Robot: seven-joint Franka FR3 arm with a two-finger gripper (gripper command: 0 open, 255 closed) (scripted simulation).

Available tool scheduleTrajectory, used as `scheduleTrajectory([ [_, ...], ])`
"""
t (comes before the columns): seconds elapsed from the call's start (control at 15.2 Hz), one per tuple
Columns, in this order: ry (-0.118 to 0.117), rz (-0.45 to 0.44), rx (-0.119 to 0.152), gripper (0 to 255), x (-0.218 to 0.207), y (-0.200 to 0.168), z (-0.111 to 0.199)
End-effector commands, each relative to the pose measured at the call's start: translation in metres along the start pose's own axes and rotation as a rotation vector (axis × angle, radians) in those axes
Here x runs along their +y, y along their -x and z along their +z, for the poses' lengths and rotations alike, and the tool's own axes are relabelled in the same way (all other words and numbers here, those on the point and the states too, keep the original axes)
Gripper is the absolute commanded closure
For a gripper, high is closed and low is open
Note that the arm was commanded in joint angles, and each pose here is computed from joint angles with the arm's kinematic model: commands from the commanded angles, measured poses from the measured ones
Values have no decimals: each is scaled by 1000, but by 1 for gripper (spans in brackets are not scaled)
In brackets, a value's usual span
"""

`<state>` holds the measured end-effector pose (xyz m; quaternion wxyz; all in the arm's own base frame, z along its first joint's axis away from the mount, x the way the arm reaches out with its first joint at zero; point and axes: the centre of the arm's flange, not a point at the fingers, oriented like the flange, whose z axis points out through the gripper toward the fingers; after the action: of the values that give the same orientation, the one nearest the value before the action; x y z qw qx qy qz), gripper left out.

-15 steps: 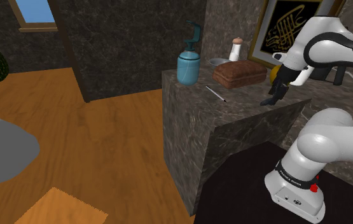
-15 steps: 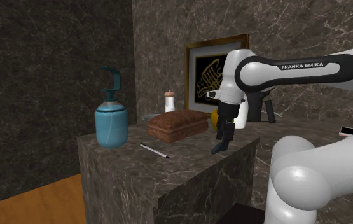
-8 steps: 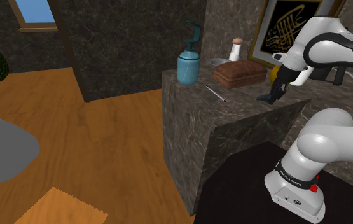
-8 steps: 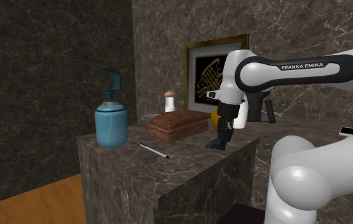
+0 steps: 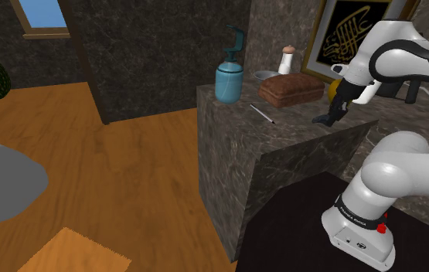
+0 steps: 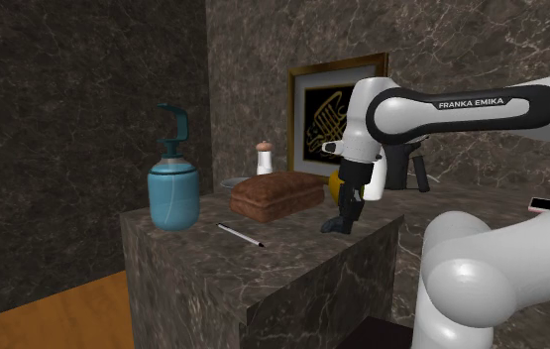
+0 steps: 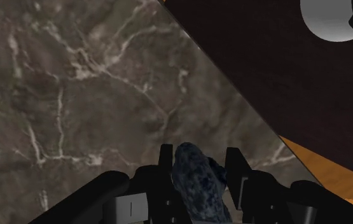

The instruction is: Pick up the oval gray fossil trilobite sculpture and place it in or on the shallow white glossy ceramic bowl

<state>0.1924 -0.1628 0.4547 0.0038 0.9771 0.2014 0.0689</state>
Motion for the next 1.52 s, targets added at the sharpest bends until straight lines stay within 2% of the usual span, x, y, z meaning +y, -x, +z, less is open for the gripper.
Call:
scheduleTrajectory([
  [0.0,-1,0,-1,255,0,-1,-5],
  [1.45,-1,0,-1,255,4,-16,-118],
])
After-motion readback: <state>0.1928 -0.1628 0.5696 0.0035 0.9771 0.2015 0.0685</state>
